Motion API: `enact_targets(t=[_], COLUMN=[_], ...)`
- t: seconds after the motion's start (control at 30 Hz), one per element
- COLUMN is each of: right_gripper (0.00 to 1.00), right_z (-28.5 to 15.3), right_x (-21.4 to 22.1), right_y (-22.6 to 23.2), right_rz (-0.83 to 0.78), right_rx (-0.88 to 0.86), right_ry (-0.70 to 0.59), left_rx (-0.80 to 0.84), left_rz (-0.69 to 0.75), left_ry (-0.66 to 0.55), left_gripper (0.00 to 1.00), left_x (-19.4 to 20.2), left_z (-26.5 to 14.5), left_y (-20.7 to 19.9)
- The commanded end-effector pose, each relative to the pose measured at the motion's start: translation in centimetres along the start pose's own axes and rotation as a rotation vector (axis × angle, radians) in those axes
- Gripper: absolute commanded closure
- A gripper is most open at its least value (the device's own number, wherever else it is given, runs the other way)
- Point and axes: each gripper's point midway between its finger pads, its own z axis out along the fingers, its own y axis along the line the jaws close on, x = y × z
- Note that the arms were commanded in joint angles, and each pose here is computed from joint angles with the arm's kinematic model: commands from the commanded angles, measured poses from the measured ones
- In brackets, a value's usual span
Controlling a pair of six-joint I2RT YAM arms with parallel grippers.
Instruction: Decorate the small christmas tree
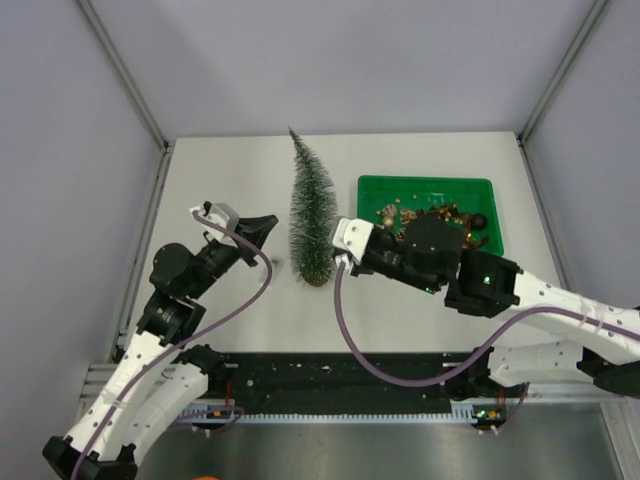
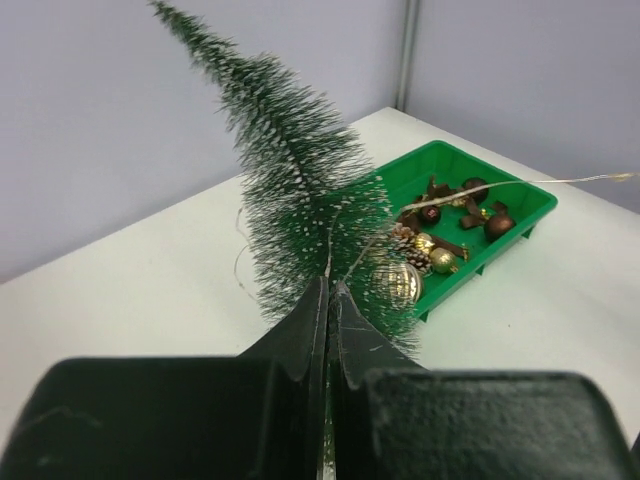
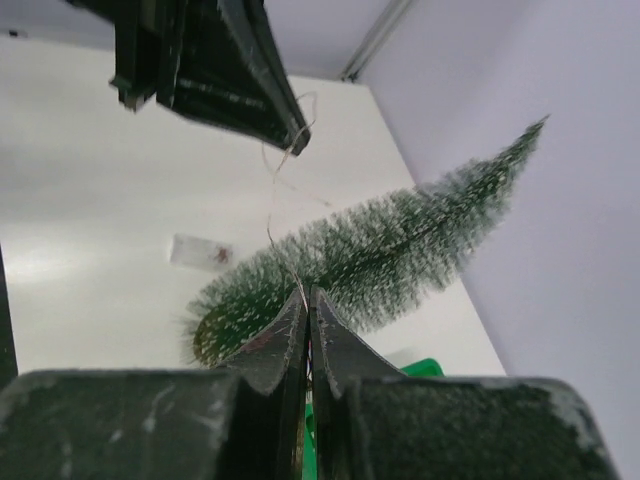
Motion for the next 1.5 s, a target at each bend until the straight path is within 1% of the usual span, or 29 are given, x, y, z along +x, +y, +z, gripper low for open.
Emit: enact_targets(t=[0.0, 0.07, 0.17, 0.2, 0.33, 0.4, 0.43, 0.53, 0.67, 0.9, 1.17, 1.2, 1.23, 1.27, 1.33, 1.4, 1.43, 1.47], right_gripper=[1.0, 1.0, 1.0, 1.0, 1.0, 1.0, 1.0, 1.0, 1.0, 1.0, 1.0, 1.0, 1.0, 1.0, 1.0, 1.0, 1.0, 1.0], right_z=[-0.3, 0.5, 2.2, 2.4, 5.1, 6.6, 8.4, 10.1, 12.3, 16.3, 19.2, 19.6, 19.6, 19.8, 20.0, 20.1, 20.2, 20.0], right_x=[-4.0, -5.0, -6.9, -8.3, -10.5, -11.0, -10.4, -10.7, -9.8, -7.1, -1.0, -0.2, 0.7, 1.7, 3.6, 5.6, 7.2, 8.3], right_y=[-2.6, -3.5, -6.3, -8.1, -13.3, -15.7, -16.2, -19.0, -21.7, -24.4, -27.4, -27.5, -27.9, -28.1, -28.3, -28.4, -28.4, -28.6], right_rz=[0.006, -0.03, -0.077, -0.078, -0.087, -0.096, -0.102, -0.103, -0.066, -0.032, 0.064, 0.077, 0.086, 0.095, 0.106, 0.114, 0.123, 0.131], right_rx=[0.045, 0.066, 0.123, 0.159, 0.231, 0.27, 0.271, 0.313, 0.346, 0.385, 0.399, 0.4, 0.408, 0.411, 0.42, 0.432, 0.438, 0.45], right_ry=[-0.089, -0.094, -0.107, -0.134, -0.181, -0.195, -0.178, -0.201, -0.228, -0.239, -0.204, -0.195, -0.179, -0.165, -0.128, -0.083, -0.05, -0.025], left_rx=[-0.164, -0.213, -0.24, -0.242, -0.274, -0.289, -0.295, -0.309, -0.336, -0.32, -0.335, -0.337, -0.338, -0.338, -0.336, -0.327, -0.319, -0.315], left_rz=[-0.059, -0.075, -0.096, -0.104, -0.115, -0.111, -0.108, -0.096, -0.086, -0.077, -0.04, -0.035, -0.028, -0.028, -0.021, -0.022, -0.023, -0.026], left_ry=[-0.055, -0.061, -0.058, -0.058, -0.07, -0.077, -0.081, -0.096, -0.103, -0.103, -0.098, -0.099, -0.102, -0.101, -0.096, -0.091, -0.091, -0.086], left_gripper=[1.0, 1.0, 1.0, 1.0, 1.0, 1.0, 1.0, 1.0, 1.0, 1.0, 1.0, 0.96, 0.9, 0.81, 0.8, 0.73, 0.66, 0.56], left_x=[-1.0, -1.2, -1.2, -1.2, -1.5, -1.7, -1.9, -2.5, -2.5, -2.4, -1.7, -1.5, -1.5, -1.3, -0.9, -0.5, -0.5, -0.2], left_z=[-0.1, 0.0, 0.4, 0.5, 1.1, 1.4, 1.6, 2.2, 3.2, 5.0, 6.0, 6.1, 6.1, 6.2, 6.2, 6.2, 6.1, 6.0], left_y=[2.8, 3.7, 4.2, 4.3, 5.2, 5.6, 5.8, 6.4, 7.4, 7.8, 8.7, 8.8, 8.8, 8.9, 8.9, 8.7, 8.5, 8.4])
